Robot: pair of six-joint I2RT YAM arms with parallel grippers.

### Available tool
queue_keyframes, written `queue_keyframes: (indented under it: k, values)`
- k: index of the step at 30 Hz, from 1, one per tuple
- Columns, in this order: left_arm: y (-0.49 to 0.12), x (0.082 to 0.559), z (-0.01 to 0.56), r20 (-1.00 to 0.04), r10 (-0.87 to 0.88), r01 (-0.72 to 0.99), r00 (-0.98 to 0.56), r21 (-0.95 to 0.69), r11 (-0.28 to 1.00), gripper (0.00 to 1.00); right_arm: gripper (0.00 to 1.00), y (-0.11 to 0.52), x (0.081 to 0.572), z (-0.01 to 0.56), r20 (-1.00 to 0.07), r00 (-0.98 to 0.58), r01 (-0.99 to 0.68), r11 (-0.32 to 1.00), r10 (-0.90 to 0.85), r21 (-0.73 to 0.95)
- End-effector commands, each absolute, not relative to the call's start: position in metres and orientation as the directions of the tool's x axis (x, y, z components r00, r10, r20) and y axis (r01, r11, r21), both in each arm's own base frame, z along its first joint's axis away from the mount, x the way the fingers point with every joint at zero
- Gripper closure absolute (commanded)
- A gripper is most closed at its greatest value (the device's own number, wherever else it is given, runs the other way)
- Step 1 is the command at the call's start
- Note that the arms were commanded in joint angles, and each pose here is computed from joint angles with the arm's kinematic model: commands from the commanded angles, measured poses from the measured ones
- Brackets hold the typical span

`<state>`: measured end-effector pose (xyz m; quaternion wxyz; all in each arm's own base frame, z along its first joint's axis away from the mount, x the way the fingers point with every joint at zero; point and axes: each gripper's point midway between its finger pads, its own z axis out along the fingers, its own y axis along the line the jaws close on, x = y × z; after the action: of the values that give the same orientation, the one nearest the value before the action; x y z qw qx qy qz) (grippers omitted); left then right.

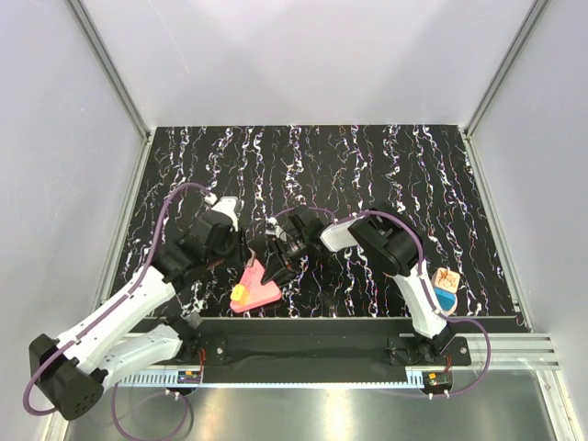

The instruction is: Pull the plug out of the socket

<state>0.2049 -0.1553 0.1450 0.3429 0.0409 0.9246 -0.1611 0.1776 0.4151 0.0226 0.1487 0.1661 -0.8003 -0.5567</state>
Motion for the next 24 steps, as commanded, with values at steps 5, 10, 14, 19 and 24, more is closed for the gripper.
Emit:
queue_keyframes:
  k: [5,10,14,19,24]
  values:
    - [-0.124,0.223,0.189,-0.697,-0.247,0.009,-0.673,-0.341,0.940,1.00,1.00,0.385,0.162,-0.056,0.230,-0.931,0.006,0.619,-0.283,0.785]
    - [-0.073,0.232,0.194,-0.655,-0.452,-0.167,-0.606,-0.450,0.877,1.00,1.00,0.385,0.161,-0.055,0.227,-0.932,0.008,0.611,-0.281,0.791]
    - [-0.022,0.224,0.176,-0.572,-0.630,-0.419,-0.525,-0.471,0.776,1.00,1.00,0.385,0.160,-0.052,0.226,-0.932,0.007,0.608,-0.285,0.794]
    - [0.012,0.220,0.157,-0.472,-0.791,-0.582,-0.388,-0.541,0.608,1.00,1.00,0.383,0.160,-0.050,0.227,-0.931,0.008,0.604,-0.286,0.797]
    - [0.025,0.226,0.129,-0.336,-0.877,-0.642,-0.343,-0.598,0.480,1.00,1.00,0.383,0.159,-0.043,0.213,-0.932,-0.003,0.595,-0.293,0.803]
